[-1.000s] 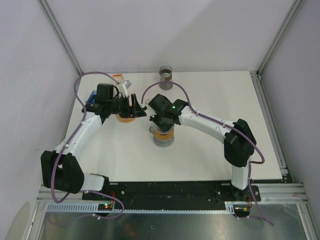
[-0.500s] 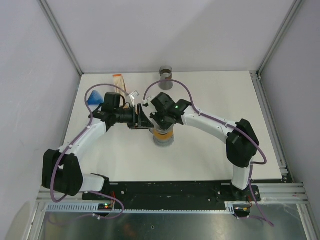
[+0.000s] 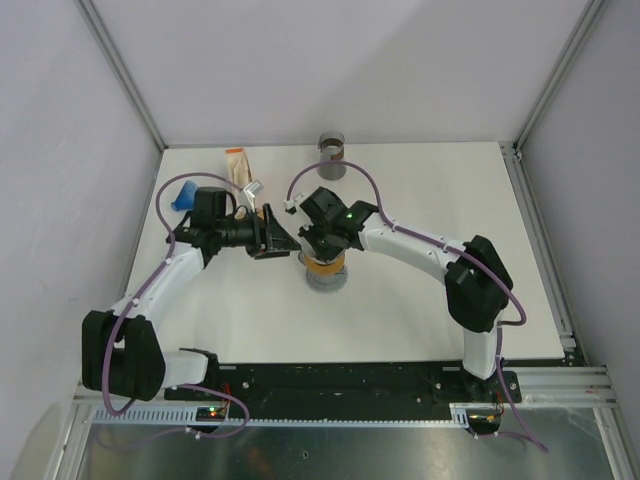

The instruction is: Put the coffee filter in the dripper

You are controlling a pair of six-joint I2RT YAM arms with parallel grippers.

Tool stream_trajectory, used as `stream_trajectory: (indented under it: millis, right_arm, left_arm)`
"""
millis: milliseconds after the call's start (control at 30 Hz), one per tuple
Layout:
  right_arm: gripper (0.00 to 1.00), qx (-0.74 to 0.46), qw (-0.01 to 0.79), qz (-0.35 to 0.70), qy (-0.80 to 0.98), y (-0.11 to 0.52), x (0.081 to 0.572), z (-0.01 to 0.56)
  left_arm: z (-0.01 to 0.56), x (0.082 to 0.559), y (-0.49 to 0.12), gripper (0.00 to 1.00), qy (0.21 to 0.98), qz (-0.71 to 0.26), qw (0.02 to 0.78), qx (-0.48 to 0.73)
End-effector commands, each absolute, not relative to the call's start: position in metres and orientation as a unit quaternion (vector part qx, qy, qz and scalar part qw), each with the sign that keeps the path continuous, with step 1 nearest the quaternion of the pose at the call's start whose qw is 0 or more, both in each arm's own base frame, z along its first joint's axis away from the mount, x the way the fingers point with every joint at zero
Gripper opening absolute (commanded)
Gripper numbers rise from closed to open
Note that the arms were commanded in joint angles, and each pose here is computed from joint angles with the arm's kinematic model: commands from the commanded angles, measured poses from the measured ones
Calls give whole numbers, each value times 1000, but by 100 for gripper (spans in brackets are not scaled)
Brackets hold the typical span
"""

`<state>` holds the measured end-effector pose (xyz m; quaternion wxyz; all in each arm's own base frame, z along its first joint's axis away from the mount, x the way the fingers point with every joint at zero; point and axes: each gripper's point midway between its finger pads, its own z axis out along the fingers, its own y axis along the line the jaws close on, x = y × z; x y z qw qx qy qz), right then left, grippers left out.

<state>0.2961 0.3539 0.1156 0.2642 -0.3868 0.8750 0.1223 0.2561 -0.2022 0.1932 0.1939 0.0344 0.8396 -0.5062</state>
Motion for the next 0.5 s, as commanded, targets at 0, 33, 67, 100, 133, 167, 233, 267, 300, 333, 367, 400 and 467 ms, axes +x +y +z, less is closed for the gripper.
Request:
stream_trajectory:
  millis: [0,33,67,100,133,167,233,267,300,333,367,400,467]
  right_arm:
    - [8,-370,278,135,876,367,300,124]
    - [8,-368,279,136,876,367,300,125]
    - [8,-367,279,137,877,367,300,125]
    - [8,-366,279,138,877,367,300,125]
    - [8,-366,278,138,877,367,299,125]
    - [8,-365,279,139,877,367,299,127]
    - [8,-365,280,142,876,368,297,129]
    - [8,-364,283,145,875,368,297,132]
    - [8,-365,286,147,874,369,296,135]
    - [9,-366,289,150,872,371,295,138]
    - [9,-366,294,152,870,372,295,142]
    - [10,-366,297,154,868,373,295,145]
    - [12,-364,307,157,865,373,295,152]
  left_arm:
    - [191,260,-206,69,837,-507,201,39]
    - [189,262,-206,67,840,-504,200,36]
    - [185,264,-207,65,842,-502,197,32]
    - [183,265,-207,62,843,-501,194,29]
    - [181,266,-207,59,844,-501,190,26]
    - [180,267,-208,56,845,-500,189,25]
    - [178,269,-208,52,847,-496,190,22]
    - [177,270,-208,51,848,-495,191,21]
    - [178,271,-208,51,847,-494,193,21]
    - [178,272,-208,50,848,-493,195,22]
    - [178,273,-208,49,848,-492,197,22]
    - [178,274,-207,49,848,-491,199,22]
    - [177,275,-207,48,850,-486,201,21]
